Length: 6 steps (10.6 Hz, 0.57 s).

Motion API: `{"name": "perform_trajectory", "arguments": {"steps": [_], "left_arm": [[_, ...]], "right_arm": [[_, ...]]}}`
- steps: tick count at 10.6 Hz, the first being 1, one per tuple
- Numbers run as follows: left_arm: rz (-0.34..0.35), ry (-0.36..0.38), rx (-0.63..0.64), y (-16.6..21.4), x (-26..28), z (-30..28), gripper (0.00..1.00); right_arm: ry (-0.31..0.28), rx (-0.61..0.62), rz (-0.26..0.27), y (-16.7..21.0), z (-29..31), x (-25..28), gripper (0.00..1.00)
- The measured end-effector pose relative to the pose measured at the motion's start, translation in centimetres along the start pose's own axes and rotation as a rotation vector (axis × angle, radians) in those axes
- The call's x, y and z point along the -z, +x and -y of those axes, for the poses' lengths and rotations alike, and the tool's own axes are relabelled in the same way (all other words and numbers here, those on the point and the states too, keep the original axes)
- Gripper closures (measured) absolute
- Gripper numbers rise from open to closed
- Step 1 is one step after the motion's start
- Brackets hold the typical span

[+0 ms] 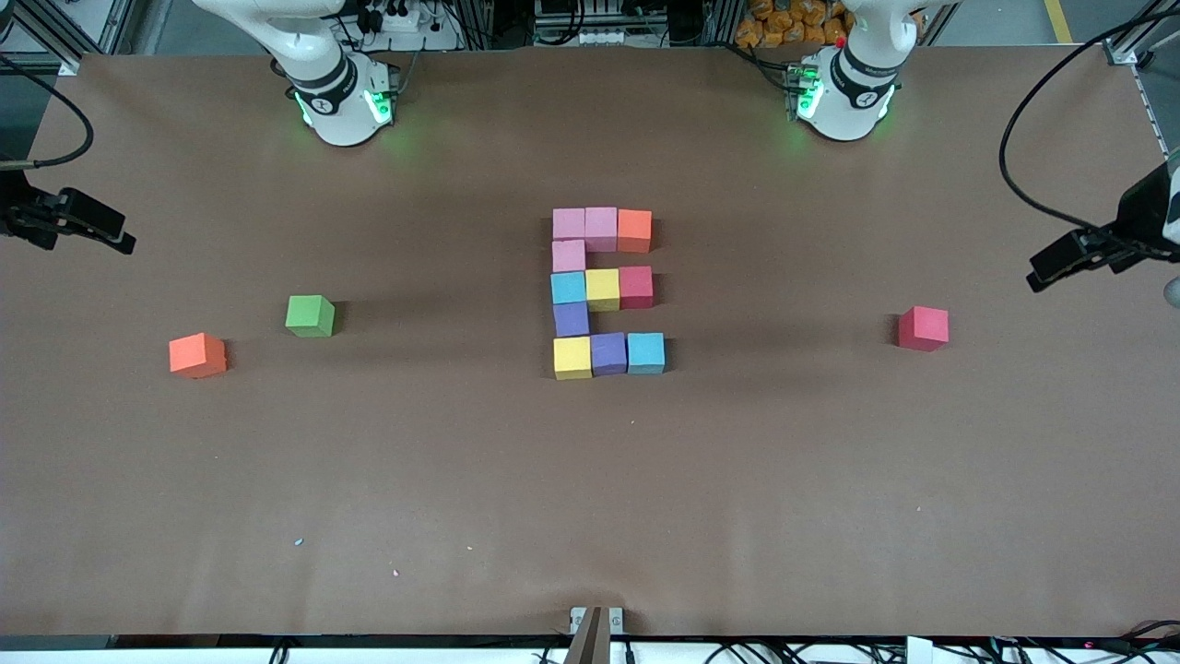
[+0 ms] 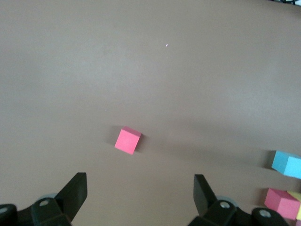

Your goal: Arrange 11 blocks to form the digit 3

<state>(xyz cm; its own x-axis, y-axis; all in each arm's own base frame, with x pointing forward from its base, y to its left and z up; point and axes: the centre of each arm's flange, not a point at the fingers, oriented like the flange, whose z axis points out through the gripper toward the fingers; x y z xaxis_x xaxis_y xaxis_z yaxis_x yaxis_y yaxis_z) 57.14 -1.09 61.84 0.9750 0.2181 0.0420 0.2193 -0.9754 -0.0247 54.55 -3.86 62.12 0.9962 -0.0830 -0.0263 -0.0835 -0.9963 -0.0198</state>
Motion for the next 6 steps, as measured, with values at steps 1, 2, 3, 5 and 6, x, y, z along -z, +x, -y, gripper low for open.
{"name": "perform_trajectory", "arguments": {"steps": [1,2,3,5,6], "left_arm": [[0.005,0.002,-0.005,-0.4,0.3,-0.2,0.00],[0.007,0.003,-0.016,-0.7,0.5,-0.3,0.00],[0.010,0.004,-0.027,-1.1,0.6,-0.3,0.00],[0.026,-0.020,-0.030,-2.4,0.5,-0.6,0.00],[0.035,-0.041,-0.033,-3.0,0.4,-0.7,0.00]], "right_arm": [[0.000,0.000,-0.001,0.0,0.0,0.0,0.00],[0.000,0.000,-0.002,0.0,0.0,0.0,0.00],[0.000,0.000,-0.003,0.0,0.0,0.0,0.00],[0.000,0.000,-0.003,0.0,0.0,0.0,0.00],[0.000,0.000,-0.003,0.0,0.0,0.0,0.00]]}}
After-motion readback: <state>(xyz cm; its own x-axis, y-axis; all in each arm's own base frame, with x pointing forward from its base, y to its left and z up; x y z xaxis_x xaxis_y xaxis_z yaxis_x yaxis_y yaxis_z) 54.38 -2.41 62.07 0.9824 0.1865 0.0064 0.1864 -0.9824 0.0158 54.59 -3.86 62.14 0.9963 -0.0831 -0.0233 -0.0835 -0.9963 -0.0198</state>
